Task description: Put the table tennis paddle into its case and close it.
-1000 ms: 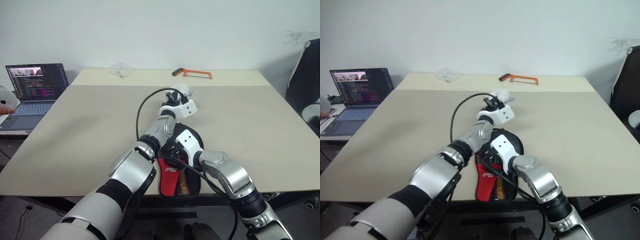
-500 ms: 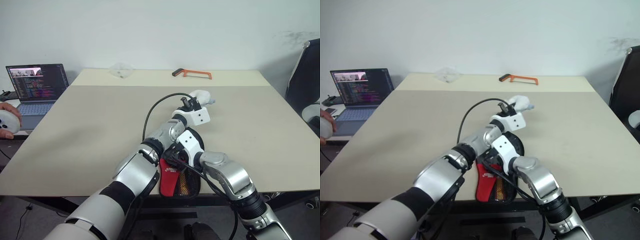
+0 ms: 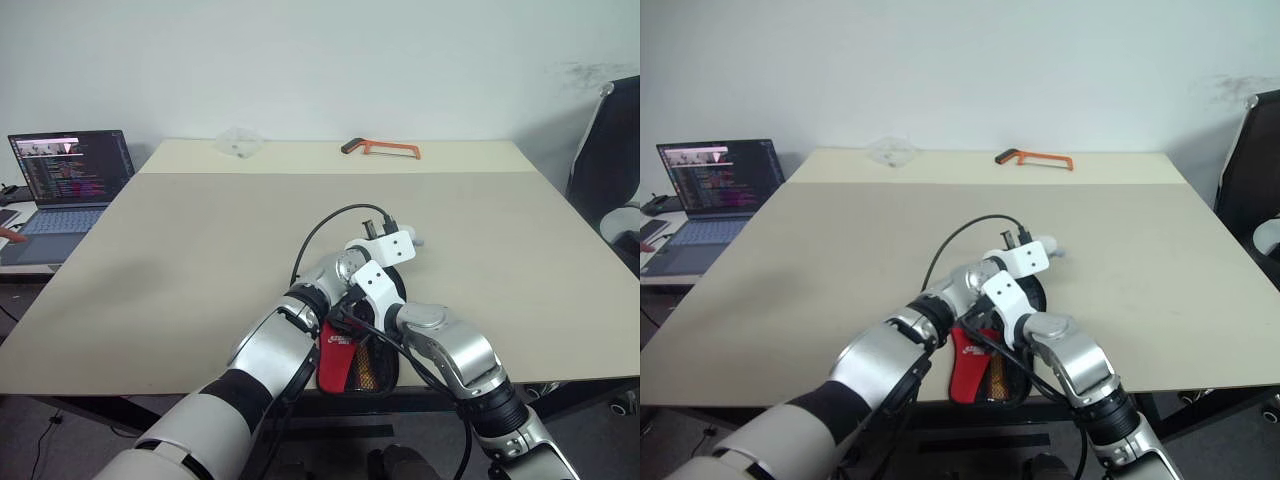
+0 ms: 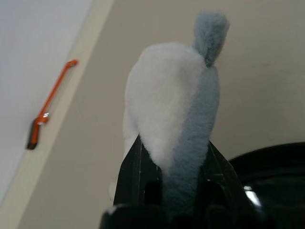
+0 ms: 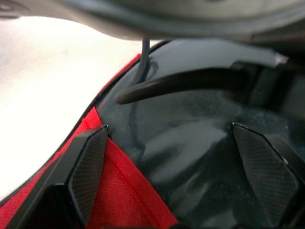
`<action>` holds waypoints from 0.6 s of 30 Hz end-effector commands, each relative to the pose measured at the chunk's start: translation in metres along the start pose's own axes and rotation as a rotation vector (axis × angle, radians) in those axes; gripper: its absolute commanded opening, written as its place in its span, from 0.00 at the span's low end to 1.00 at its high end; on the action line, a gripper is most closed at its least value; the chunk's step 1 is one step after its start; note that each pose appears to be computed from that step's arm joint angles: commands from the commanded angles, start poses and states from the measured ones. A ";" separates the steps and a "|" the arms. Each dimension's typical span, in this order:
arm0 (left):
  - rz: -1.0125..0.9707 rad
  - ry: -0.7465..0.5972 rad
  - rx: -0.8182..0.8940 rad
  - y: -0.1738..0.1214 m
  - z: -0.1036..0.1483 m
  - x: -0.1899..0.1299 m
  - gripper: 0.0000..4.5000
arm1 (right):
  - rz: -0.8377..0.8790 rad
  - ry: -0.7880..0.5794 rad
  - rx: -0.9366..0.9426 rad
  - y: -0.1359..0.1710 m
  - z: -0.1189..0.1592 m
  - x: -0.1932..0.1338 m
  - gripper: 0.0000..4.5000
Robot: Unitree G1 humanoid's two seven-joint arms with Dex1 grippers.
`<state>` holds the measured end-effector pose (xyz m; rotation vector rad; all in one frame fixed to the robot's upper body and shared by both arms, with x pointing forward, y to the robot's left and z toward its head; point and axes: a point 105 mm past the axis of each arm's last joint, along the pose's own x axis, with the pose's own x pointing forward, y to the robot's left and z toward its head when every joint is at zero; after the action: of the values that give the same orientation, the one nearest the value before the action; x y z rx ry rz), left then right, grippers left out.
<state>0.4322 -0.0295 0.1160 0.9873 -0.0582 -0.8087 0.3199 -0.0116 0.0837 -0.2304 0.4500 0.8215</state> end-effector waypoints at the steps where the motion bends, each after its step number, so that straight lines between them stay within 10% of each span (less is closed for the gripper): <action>1: -0.037 -0.042 -0.056 0.015 0.011 -0.004 0.29 | 0.053 0.162 0.084 0.009 -0.044 0.011 1.00; 10: -0.119 -0.049 -0.065 0.036 0.002 -0.019 0.99 | 0.062 0.150 0.079 0.005 -0.042 0.012 1.00; 18: -0.175 -0.117 -0.042 0.067 -0.013 -0.053 0.99 | 0.078 0.115 0.022 -0.009 -0.025 -0.001 1.00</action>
<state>0.4376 0.0318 0.1463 0.9577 0.0372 -1.0110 0.3255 -0.0178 0.0857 -0.2554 0.4549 0.8761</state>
